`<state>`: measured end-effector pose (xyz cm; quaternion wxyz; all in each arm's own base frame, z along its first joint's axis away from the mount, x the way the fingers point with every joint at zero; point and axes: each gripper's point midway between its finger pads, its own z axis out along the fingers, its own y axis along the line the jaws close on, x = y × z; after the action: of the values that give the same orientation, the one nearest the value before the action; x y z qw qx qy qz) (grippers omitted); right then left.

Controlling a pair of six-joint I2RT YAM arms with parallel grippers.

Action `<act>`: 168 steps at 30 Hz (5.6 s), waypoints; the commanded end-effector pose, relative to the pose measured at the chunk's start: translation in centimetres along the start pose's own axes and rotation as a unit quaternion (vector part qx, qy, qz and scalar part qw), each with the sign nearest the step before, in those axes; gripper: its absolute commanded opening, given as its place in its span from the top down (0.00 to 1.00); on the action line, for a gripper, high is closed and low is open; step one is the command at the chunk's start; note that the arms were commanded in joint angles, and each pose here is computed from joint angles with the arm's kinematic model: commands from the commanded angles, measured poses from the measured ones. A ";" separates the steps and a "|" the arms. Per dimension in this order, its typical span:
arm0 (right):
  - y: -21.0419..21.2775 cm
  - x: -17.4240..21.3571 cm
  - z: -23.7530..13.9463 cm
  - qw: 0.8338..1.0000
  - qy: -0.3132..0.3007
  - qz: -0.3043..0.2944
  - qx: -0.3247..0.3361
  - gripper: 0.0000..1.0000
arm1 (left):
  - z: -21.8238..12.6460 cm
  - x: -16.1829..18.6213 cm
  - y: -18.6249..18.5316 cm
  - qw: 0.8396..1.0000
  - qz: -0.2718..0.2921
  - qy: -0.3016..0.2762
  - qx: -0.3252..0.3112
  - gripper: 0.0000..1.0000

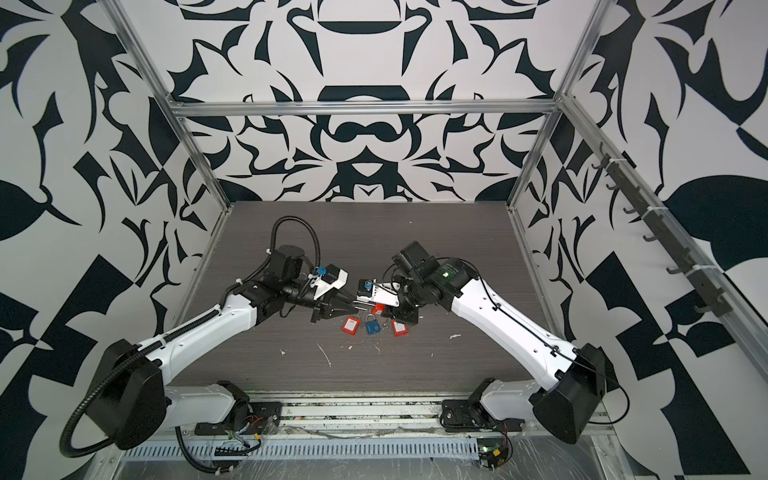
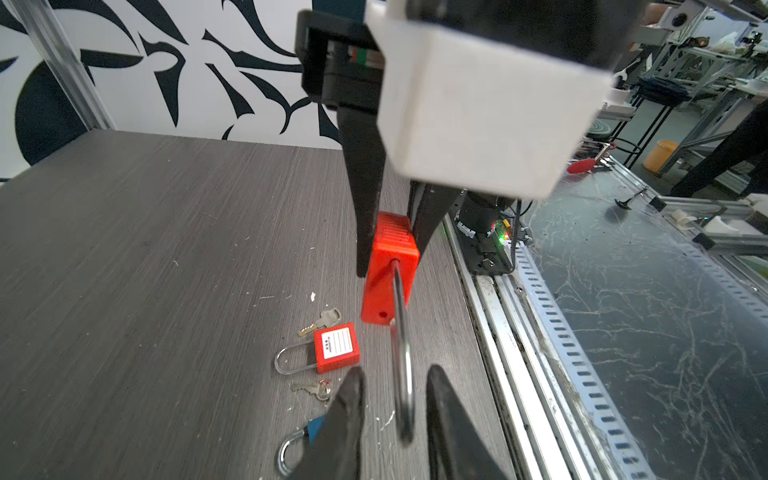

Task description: Lock with the key

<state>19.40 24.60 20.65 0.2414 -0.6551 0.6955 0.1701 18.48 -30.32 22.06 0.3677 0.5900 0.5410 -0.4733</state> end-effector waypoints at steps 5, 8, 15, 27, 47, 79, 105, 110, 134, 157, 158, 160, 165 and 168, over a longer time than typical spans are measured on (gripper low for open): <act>0.1 -1.0 -1.4 1.000 -0.012 -0.011 0.002 0.93 | -0.7 -1.4 -0.5 0.998 0.046 0.032 -0.017 0.70; 0.0 -1.0 -1.4 1.000 -0.011 -0.010 0.002 0.94 | -0.4 -1.3 -0.8 0.998 0.049 0.041 -0.011 0.70; 0.0 -1.4 -1.6 1.000 -0.018 -0.014 0.000 0.95 | 0.9 -0.6 -1.0 0.998 0.041 0.057 0.008 0.87; -0.8 -3.1 -1.5 0.998 -0.055 -0.027 0.010 1.00 | 2.2 -0.7 -2.2 0.997 0.026 0.042 0.050 1.00; -1.5 -8.5 -2.0 0.986 -0.157 -0.044 -0.022 1.00 | 3.9 -0.1 -4.3 0.995 0.085 0.002 0.054 1.00; -0.5 2.2 -5.1 0.995 0.018 0.059 0.076 0.34 | 0.7 -2.9 -1.6 0.997 0.046 -0.039 0.040 1.00; 2.4 1.5 -3.4 0.995 0.010 0.085 -0.049 0.43 | 1.1 -2.4 -1.7 0.998 0.046 -0.028 0.029 1.00; 2.4 2.5 -2.4 0.994 0.035 0.089 -0.056 0.45 | 1.1 -2.9 -2.0 0.997 0.051 -0.039 0.038 1.00; 0.2 5.8 -2.2 0.996 0.039 0.000 0.085 0.46 | 1.4 -3.3 -2.1 0.996 0.054 -0.045 0.046 1.00; 2.4 2.1 -2.7 0.999 -0.030 0.027 -0.005 0.85 | 1.3 -2.8 -2.4 0.997 0.056 -0.031 0.045 1.00; 2.5 2.2 -2.7 0.999 -0.028 0.027 -0.006 0.88 | 1.2 -2.7 -2.5 0.997 0.055 -0.029 0.046 1.00; 2.6 2.5 -2.7 0.999 -0.023 0.026 -0.007 0.92 | 1.2 -2.5 -2.4 0.997 0.056 -0.025 0.045 1.00; 2.4 3.6 -2.3 1.000 -0.003 0.022 0.004 1.00 | 1.0 -2.3 -2.3 0.998 0.049 -0.020 0.045 1.00; 2.6 4.3 -2.1 1.000 0.008 0.025 0.002 1.00 | 0.6 -1.6 -1.8 0.999 0.037 -0.014 0.037 1.00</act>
<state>16.78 21.30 20.43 0.2448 -0.6321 0.7099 0.1910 16.68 -31.67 22.64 0.3717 0.6168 0.4998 -0.4812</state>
